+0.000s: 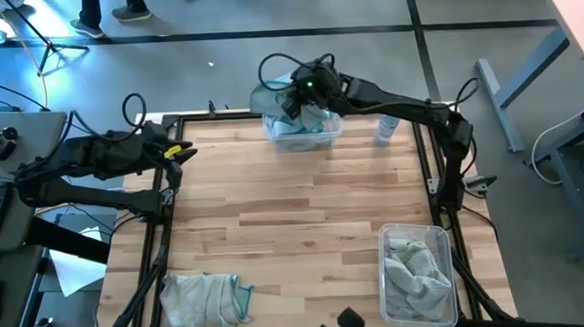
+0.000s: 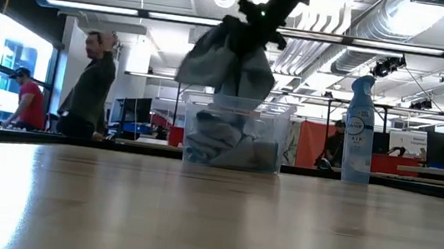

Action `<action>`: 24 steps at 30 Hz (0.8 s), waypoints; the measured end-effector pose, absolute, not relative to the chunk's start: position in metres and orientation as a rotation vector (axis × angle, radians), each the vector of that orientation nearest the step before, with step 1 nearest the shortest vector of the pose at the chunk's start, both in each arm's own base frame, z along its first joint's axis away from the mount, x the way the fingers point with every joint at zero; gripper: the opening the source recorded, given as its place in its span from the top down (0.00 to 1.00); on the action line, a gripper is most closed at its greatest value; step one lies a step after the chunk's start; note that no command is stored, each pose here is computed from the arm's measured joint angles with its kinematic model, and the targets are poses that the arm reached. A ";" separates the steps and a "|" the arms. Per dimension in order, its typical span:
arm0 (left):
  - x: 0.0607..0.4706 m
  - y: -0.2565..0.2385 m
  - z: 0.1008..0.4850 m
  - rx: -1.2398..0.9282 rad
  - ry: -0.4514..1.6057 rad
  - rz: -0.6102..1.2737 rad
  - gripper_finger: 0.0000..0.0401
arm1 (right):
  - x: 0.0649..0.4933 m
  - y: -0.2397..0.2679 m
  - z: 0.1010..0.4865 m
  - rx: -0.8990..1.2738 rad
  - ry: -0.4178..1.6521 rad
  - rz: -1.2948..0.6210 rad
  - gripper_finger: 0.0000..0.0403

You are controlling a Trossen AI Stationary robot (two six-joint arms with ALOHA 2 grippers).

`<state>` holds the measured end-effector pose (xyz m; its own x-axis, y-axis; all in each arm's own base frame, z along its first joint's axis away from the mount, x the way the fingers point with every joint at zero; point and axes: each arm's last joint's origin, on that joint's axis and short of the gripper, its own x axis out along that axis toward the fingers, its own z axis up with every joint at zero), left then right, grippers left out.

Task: Sort microfiber towel by color & place in baskets
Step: Put the blue microfiber towel into the top transparent bin

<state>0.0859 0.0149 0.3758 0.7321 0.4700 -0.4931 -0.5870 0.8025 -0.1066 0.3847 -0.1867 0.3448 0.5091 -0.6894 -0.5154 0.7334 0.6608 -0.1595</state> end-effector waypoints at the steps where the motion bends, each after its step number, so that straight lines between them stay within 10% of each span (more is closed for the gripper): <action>1: 0.085 0.015 0.376 -0.266 0.465 0.586 0.75 | 0.382 -0.189 0.342 0.102 0.610 -0.874 1.00; 24: 0.083 0.016 0.377 -0.268 0.440 0.640 0.75 | 0.405 -0.231 0.227 0.531 0.858 -0.801 1.00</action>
<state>0.0829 0.0161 0.3768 0.7147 0.5147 -0.4735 -0.6264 0.7723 -0.1059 0.4048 -0.2307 0.2266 0.4008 -0.3994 -0.8245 0.7952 0.5987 0.0965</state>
